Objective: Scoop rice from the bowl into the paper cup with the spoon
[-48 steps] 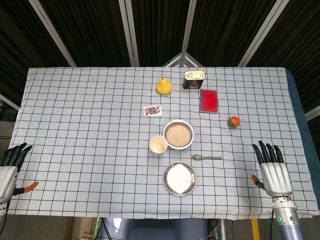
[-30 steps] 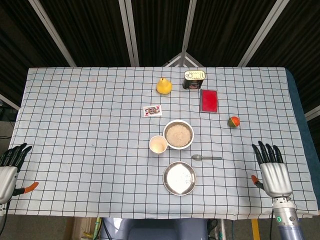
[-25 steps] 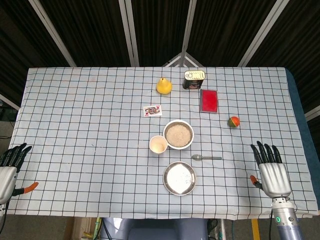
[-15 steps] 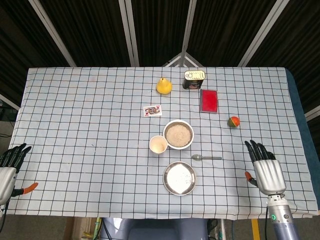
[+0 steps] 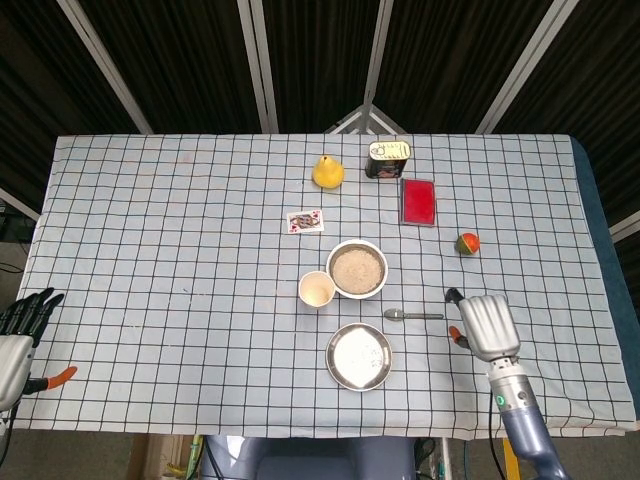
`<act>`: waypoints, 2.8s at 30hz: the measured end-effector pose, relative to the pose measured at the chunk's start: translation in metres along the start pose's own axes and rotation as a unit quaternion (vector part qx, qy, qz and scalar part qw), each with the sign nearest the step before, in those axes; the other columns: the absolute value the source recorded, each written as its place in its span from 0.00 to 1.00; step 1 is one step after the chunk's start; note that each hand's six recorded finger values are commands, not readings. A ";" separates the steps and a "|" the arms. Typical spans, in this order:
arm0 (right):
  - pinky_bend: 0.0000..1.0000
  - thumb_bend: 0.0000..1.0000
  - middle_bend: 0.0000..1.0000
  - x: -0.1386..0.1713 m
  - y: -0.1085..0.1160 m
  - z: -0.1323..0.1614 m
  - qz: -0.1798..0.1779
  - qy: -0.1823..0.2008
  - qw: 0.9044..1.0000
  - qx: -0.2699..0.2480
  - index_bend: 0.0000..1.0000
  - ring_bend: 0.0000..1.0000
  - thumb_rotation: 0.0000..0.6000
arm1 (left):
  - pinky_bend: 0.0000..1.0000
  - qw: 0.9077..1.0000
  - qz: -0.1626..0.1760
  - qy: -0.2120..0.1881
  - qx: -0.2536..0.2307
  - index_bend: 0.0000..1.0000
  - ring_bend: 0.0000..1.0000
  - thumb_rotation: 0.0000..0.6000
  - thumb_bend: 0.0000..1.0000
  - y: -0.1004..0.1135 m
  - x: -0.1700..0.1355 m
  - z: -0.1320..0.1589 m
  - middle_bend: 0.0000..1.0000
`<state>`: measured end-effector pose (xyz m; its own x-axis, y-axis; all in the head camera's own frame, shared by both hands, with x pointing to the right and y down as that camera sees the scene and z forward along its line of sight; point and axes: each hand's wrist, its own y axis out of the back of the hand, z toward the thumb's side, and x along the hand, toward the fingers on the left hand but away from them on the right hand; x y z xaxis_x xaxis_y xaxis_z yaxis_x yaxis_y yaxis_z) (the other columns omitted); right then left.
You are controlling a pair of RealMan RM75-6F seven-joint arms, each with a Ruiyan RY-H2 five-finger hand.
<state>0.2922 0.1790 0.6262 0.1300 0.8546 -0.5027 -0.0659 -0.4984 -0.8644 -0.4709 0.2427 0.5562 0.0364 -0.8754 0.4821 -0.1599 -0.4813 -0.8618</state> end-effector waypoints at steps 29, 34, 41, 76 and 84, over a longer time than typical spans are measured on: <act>0.98 0.40 0.96 -0.046 -0.070 0.017 0.080 -0.047 0.996 0.001 0.53 1.00 1.00 | 0.00 1.000 -0.012 0.004 -0.004 0.00 0.00 1.00 0.02 -0.002 0.000 0.000 0.00; 0.98 0.40 0.96 -0.047 -0.072 0.015 0.082 -0.050 0.995 0.001 0.53 1.00 1.00 | 0.00 1.000 -0.012 0.004 -0.003 0.00 0.00 1.00 0.02 -0.002 0.000 0.000 0.00; 0.98 0.40 0.96 -0.049 -0.078 0.010 0.088 -0.059 0.994 0.001 0.53 1.00 1.00 | 0.00 1.000 -0.012 0.005 -0.004 0.00 0.00 1.00 0.02 -0.002 0.000 0.000 0.00; 0.98 0.45 0.96 -0.050 -0.087 0.008 0.096 -0.065 0.993 -0.002 0.60 1.00 1.00 | 0.00 1.000 -0.014 0.010 -0.007 0.00 0.00 1.00 0.02 -0.002 0.001 -0.001 0.00; 0.98 0.46 0.96 -0.049 -0.084 0.007 0.094 -0.065 0.993 -0.002 0.60 1.00 1.00 | 0.00 1.000 -0.014 0.011 -0.007 0.00 0.00 1.00 0.02 -0.002 0.001 -0.001 0.00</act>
<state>0.2842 0.1800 0.7234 -0.0129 0.7582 -0.6519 -0.0720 -0.6510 -0.7557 -0.4716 0.2429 0.5592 0.0201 -0.8599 0.5100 -0.1719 -0.5055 -0.8455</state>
